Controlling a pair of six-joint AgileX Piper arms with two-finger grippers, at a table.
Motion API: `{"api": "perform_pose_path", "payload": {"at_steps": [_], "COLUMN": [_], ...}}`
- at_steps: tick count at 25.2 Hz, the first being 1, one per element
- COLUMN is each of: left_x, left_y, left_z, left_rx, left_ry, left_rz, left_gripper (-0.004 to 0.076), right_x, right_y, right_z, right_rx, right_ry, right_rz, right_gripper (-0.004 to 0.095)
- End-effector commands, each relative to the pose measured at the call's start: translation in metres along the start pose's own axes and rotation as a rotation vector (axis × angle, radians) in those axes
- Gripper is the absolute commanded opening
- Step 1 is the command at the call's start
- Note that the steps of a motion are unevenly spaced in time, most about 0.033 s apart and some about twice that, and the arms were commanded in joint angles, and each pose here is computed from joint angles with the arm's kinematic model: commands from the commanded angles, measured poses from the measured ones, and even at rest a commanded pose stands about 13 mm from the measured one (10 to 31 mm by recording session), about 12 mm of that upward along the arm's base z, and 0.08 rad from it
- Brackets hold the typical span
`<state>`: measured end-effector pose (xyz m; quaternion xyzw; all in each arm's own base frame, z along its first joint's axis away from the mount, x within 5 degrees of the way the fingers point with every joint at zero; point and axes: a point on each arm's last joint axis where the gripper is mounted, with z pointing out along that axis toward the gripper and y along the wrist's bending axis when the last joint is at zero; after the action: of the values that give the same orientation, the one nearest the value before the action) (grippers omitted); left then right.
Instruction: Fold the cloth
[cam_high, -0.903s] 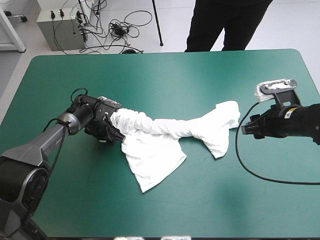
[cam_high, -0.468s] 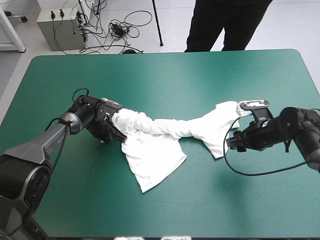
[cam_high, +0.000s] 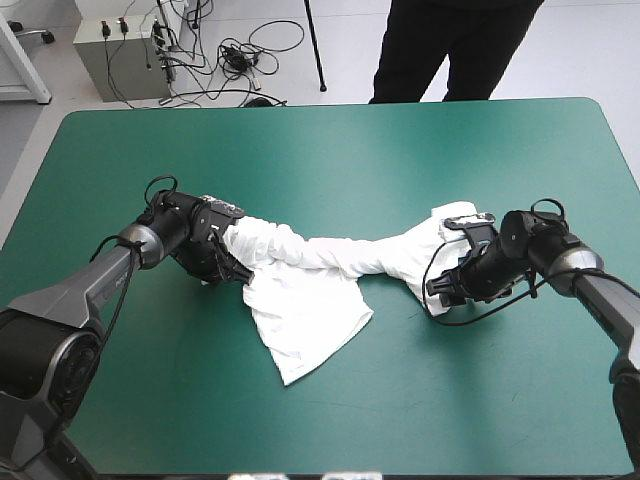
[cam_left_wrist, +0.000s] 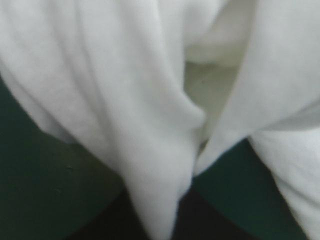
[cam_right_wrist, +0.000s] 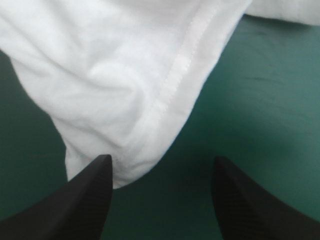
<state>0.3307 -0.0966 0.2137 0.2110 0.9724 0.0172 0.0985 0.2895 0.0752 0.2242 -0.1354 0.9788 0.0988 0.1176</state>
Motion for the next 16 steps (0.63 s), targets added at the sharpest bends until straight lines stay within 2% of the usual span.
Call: {"api": "perform_pose_path", "payload": {"at_steps": [1, 6, 11, 12, 13, 14, 16], "left_x": [-0.003, -0.003, -0.002, -0.002, -0.002, -0.002, -0.002], "left_y": [0.002, 0.002, 0.002, 0.002, 0.002, 0.002, 0.003], "left_z": [-0.019, -0.019, -0.02, -0.02, -0.02, -0.021, -0.027], "left_rx": [-0.016, -0.017, -0.017, -0.016, -0.016, -0.016, -0.023], "left_ry": [-0.06, -0.06, -0.057, -0.053, -0.051, -0.053, -0.079], "left_rz": [-0.006, -0.006, -0.006, -0.007, -0.007, -0.008, -0.013], "left_gripper": [-0.0007, -0.0007, -0.0007, -0.0007, -0.0007, -0.0007, -0.0007], "right_x": [-0.01, -0.012, -0.01, -0.009, -0.008, -0.007, -0.008], "right_y": [0.004, 0.018, 0.032, 0.033, 0.033, 0.032, 0.031], "right_z": [-0.001, 0.02, 0.052, 0.064, 0.068, 0.074, 0.072], "right_rx": [-0.005, 0.005, -0.008, -0.016, -0.02, -0.02, -0.014], "right_ry": [-0.054, -0.009, 0.08, 0.112, 0.124, 0.149, 0.152], "right_rz": [-0.006, -0.042, -0.08, -0.071, -0.063, -0.06, -0.079], "right_gripper": [0.054, 0.0501, 0.0251, 0.0139, 0.0094, -0.0019, -0.0017]}}
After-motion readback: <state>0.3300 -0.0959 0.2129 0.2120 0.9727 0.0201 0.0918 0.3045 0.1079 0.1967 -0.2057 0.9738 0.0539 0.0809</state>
